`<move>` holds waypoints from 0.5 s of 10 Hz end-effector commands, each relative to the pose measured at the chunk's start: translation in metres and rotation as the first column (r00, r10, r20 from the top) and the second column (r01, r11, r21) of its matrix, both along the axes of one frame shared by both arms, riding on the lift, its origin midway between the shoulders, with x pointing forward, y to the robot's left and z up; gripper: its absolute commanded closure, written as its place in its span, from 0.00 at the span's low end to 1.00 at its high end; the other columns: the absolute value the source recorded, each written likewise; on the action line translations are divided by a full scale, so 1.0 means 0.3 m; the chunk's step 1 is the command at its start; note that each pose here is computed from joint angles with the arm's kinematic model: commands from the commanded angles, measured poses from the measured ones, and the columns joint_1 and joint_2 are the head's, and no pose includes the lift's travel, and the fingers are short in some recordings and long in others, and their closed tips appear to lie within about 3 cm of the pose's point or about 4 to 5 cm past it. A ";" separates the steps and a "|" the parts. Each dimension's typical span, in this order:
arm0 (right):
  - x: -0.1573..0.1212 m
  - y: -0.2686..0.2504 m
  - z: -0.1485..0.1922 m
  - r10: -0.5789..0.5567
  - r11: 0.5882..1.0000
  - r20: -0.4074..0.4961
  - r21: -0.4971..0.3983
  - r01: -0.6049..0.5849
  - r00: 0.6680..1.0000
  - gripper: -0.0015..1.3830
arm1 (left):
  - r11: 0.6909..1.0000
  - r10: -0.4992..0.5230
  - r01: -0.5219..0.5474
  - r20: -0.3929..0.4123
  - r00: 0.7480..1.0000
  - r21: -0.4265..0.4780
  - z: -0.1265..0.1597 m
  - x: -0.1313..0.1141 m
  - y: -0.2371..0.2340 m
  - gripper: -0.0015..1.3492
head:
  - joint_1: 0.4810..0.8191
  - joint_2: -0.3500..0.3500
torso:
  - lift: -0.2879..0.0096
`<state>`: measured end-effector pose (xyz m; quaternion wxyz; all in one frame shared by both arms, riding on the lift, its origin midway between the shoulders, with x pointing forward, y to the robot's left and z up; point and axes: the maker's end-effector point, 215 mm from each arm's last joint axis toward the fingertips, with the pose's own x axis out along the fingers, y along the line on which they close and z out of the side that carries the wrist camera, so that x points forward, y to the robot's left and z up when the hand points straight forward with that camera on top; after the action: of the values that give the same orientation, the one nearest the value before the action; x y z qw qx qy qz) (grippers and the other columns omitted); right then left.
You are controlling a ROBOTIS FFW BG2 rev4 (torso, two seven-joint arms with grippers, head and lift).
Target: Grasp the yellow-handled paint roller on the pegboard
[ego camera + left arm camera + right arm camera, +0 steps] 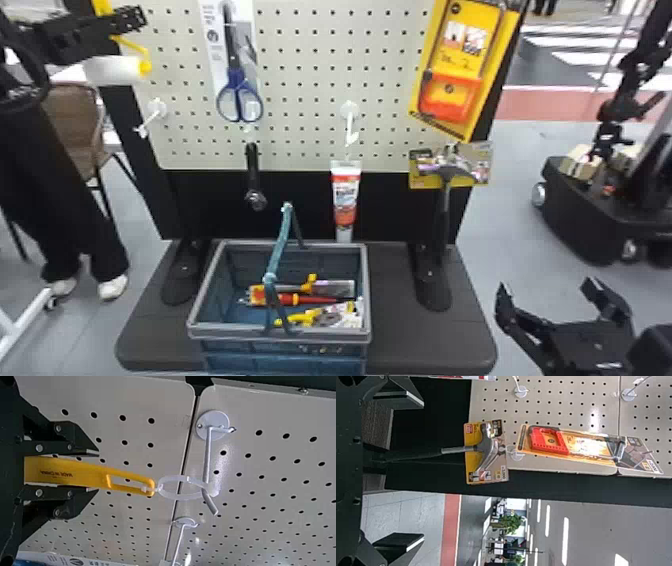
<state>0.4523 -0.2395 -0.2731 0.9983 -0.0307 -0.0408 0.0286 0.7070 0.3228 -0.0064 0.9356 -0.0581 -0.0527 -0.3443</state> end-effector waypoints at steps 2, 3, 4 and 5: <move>0.002 0.000 -0.001 0.001 1.000 0.000 -0.001 -0.001 1.000 0.09 | 1.000 -0.012 0.012 -0.002 1.000 0.012 0.001 0.004 -0.008 0.90 | 0.20 0.50 | 0.63; 0.002 0.000 -0.001 0.001 1.000 0.000 -0.001 -0.001 1.000 0.09 | 1.000 -0.019 0.019 0.000 1.000 0.010 0.003 0.004 -0.008 0.90 | 0.20 0.50 | 0.63; 0.000 0.000 0.000 0.001 1.000 0.000 -0.001 -0.001 1.000 0.09 | 1.000 -0.021 0.021 0.003 1.000 0.011 0.004 0.002 -0.008 0.90 | 0.20 0.50 | 0.63; 0.000 0.000 0.000 0.001 1.000 0.000 -0.003 -0.001 1.000 0.09 | 1.000 -0.023 0.023 0.005 1.000 0.013 0.005 0.001 -0.011 0.90 | 0.20 0.50 | 0.63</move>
<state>0.4525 -0.2396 -0.2731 0.9982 -0.0319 -0.0408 0.0289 0.7073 0.3201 -0.0051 0.9319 -0.0522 -0.0517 -0.3551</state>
